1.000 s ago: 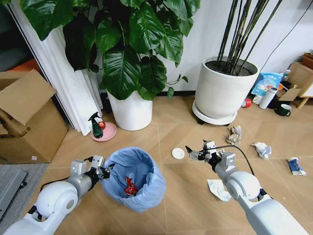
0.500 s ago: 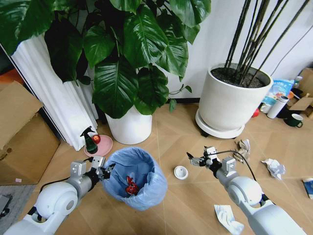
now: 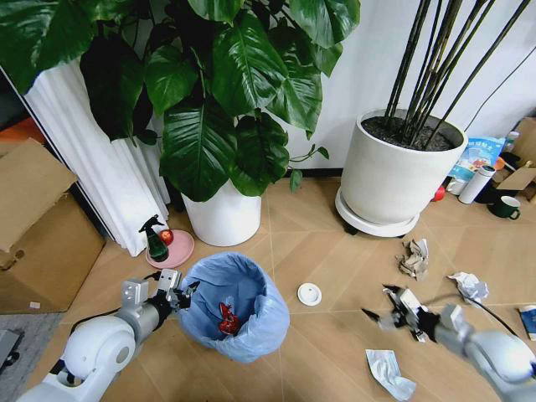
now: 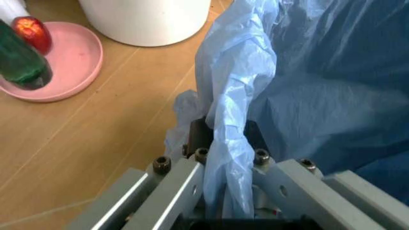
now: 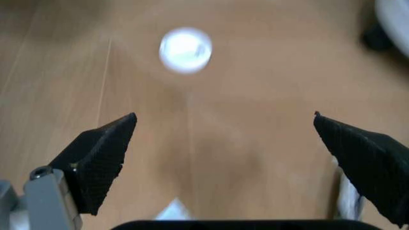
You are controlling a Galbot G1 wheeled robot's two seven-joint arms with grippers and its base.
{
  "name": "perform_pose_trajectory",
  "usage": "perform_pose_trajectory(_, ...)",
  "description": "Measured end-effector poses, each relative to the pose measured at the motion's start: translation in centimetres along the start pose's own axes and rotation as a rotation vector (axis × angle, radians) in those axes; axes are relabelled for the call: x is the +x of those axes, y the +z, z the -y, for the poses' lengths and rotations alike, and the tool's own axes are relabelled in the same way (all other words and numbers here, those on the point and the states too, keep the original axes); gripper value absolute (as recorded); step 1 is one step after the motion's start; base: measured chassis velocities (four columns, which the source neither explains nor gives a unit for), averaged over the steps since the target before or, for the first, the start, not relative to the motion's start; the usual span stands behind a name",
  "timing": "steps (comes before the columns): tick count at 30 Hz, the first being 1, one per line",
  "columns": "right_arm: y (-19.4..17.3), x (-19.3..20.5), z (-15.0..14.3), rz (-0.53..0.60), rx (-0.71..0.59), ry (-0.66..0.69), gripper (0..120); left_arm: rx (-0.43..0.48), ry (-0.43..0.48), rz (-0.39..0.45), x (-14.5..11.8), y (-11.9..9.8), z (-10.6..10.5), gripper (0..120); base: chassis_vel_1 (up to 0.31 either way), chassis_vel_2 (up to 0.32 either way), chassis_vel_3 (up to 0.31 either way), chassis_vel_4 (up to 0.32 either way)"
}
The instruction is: Pick up the trash bin and place the garbage on the floor into it.
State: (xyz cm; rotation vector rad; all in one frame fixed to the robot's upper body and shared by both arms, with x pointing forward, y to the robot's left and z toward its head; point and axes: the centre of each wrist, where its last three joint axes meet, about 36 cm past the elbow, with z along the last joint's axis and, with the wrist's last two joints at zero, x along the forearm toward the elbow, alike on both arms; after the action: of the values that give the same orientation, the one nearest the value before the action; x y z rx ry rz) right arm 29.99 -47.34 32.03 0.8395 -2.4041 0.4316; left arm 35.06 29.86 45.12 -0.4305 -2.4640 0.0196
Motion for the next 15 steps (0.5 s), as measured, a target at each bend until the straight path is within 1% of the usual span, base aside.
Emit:
perform_pose_trajectory(2, 2.8, 0.8, -1.2, -0.054, -0.049, -0.01, 100, 0.001, -0.004, 0.001, 0.1, 0.1, 0.0, 0, 0.0, 0.0, 0.0, 0.0)
perform_pose_trajectory(3, 2.8, 0.8, -1.2, -0.054, -0.049, -0.01, 100, 0.001, -0.004, 0.001, 0.1, 0.1, 0.0, 0, 0.0, 0.0, 0.0, 0.0)
perform_pose_trajectory(6, 6.5, 2.0, -2.9, -0.115, -0.11, -0.012, 100, 0.0, -0.004, 0.004, 0.2, 0.0, 0.0, 0, 0.0, 0.0, 0.0, 0.0)
perform_pose_trajectory(7, 6.5, 2.0, -2.9, -0.115, -0.11, -0.012, 100, 0.0, -0.004, 0.004, 0.2, 0.0, 0.0, 0, 0.0, 0.0, 0.0, 0.0)
perform_pose_trajectory(8, 7.5, 2.2, -3.3, -0.134, -0.126, -0.006, 100, -0.001, -0.005, 0.003, 0.2, 0.0, 0.0, 0, 0.0, 0.0, 0.0, 0.0)
perform_pose_trajectory(11, 8.8, 1.9, -4.0, -0.157, -0.161, 0.013, 100, -0.004, -0.004, 0.002, 0.2, 0.0, 0.0, 0, 0.0, 0.0, 0.0, 0.0)
perform_pose_trajectory(15, 9.0, 1.0, -3.8, -0.167, -0.187, 0.031, 100, -0.005, 0.0, -0.001, 0.0, 0.1, 0.3, 0, 0.0, 0.0, 0.0, 0.0)
